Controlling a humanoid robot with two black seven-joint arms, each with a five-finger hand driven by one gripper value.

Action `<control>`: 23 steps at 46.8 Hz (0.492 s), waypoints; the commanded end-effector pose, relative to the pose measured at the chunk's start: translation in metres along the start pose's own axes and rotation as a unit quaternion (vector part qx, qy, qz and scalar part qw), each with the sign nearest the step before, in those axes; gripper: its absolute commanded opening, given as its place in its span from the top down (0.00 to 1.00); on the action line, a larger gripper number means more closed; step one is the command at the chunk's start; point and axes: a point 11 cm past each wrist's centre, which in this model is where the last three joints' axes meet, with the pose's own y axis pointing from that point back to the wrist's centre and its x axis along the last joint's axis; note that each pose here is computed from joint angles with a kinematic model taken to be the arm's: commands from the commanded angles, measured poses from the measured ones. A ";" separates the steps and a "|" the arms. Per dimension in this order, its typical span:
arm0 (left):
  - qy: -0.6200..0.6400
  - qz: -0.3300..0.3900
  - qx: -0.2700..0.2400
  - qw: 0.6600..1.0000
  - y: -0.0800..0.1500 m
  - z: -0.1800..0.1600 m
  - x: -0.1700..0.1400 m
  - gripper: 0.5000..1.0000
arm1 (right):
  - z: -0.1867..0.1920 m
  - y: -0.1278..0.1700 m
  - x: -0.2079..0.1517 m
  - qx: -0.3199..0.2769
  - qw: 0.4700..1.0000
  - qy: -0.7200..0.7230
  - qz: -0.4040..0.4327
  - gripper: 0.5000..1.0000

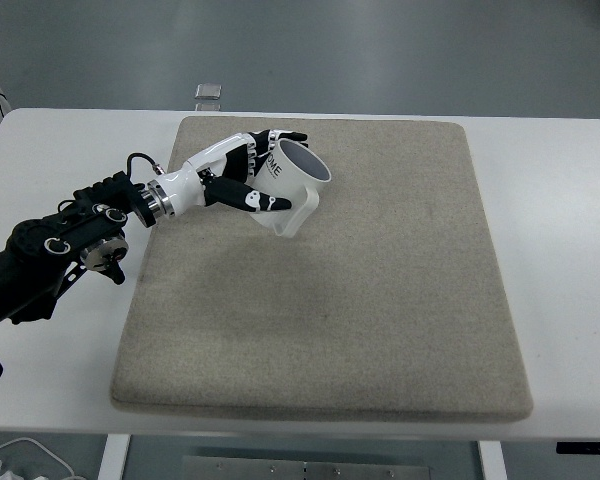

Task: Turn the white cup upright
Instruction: 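Lower the mug onto its base on the pad with the left hand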

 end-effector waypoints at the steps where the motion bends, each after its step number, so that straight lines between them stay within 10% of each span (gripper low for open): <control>1: 0.001 0.000 0.002 1.000 0.001 -0.002 0.000 0.32 | 0.000 0.000 0.000 0.000 1.000 0.001 0.000 0.14; 23: 0.001 0.006 0.005 1.000 0.003 -0.004 0.003 0.07 | 0.000 0.000 0.000 0.000 1.000 0.000 0.000 0.14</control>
